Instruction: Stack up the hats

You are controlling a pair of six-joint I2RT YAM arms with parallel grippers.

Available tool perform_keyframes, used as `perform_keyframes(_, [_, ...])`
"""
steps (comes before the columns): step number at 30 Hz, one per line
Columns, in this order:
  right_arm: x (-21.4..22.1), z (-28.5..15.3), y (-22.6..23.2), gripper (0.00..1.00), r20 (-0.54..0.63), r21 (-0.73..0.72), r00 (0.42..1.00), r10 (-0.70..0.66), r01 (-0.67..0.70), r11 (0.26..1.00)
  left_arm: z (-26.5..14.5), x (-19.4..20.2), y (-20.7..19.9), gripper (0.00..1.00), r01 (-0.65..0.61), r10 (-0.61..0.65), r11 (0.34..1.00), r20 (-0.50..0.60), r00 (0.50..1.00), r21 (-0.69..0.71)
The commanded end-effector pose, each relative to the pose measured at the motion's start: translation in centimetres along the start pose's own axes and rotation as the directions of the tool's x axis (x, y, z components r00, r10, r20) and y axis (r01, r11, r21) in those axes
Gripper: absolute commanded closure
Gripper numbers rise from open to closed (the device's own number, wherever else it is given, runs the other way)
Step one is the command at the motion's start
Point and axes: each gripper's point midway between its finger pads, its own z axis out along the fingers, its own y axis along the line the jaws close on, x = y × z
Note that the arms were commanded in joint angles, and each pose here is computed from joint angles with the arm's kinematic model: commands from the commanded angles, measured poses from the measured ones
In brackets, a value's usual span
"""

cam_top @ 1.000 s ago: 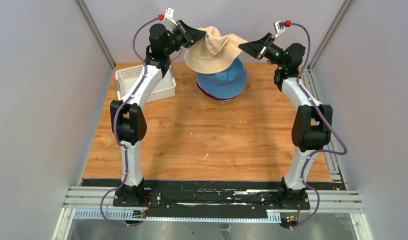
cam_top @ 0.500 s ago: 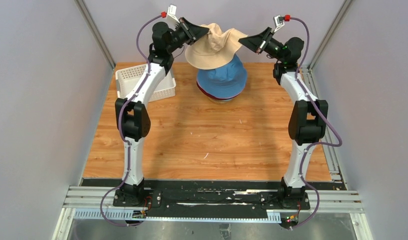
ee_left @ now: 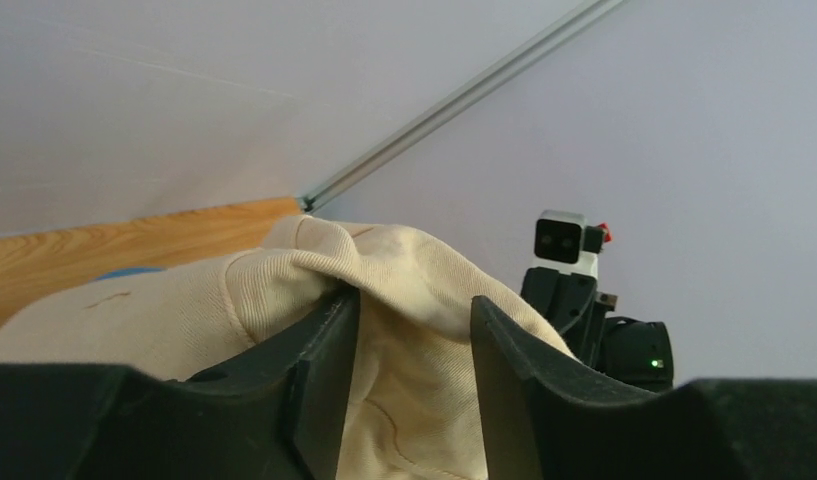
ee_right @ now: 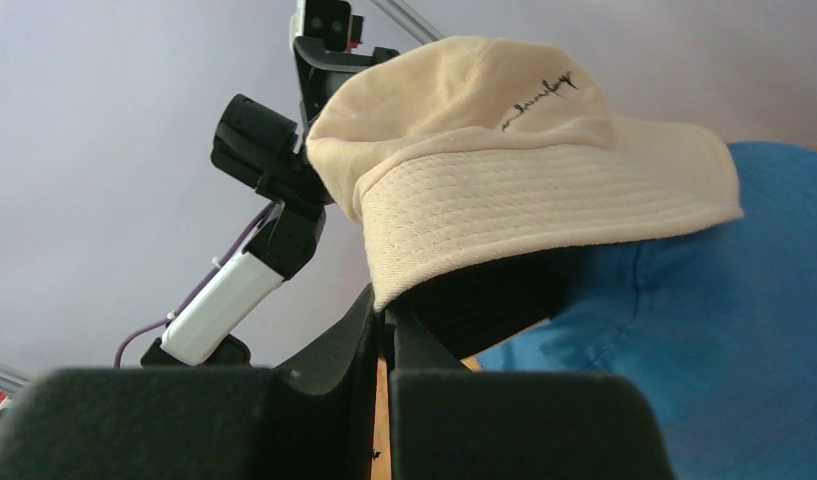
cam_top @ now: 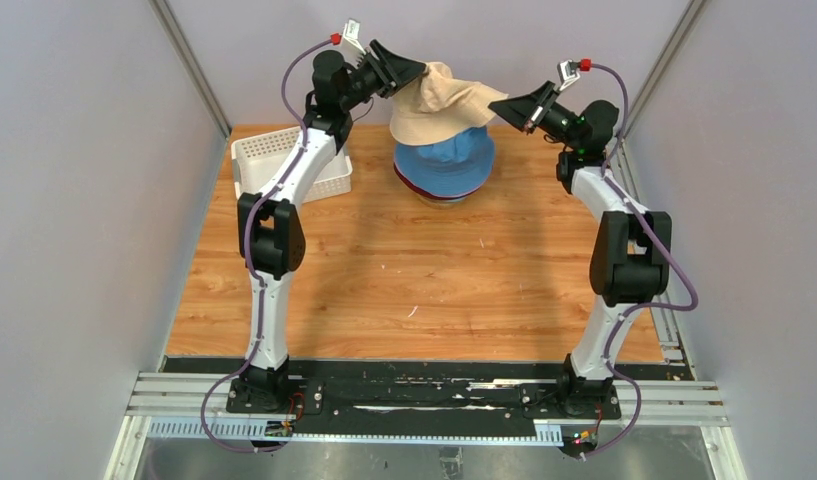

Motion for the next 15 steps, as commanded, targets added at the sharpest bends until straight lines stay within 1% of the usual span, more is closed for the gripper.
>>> perform_keyframes(1, [-1.7, -1.0, 4.7, 1.0, 0.032, -0.072, 0.993, -0.115, 0.117, 0.991, -0.6, -1.2, -3.6, 0.49, -0.047, 0.046, 0.997, 0.014, 0.999, 0.062])
perform_keyframes(3, [-2.2, -0.9, 5.7, 0.99, 0.04, -0.09, 0.992, -0.12, 0.123, 0.988, -1.1, -2.1, -4.3, 0.46, -0.058, 0.056, 0.996, 0.024, 0.998, 0.066])
perform_keyframes(9, [-3.2, -0.4, 8.2, 0.99, 0.057, -0.167, 0.993, -0.101, 0.109, 0.98, -2.8, -4.3, -6.1, 0.45, -0.111, 0.109, 0.993, 0.055, 0.993, 0.042])
perform_keyframes(15, [-1.3, 0.0, 9.4, 0.99, 0.026, -0.177, 0.995, -0.096, 0.099, 0.979, -3.5, -4.1, -6.4, 0.45, -0.131, 0.131, 0.991, 0.033, 0.991, 0.017])
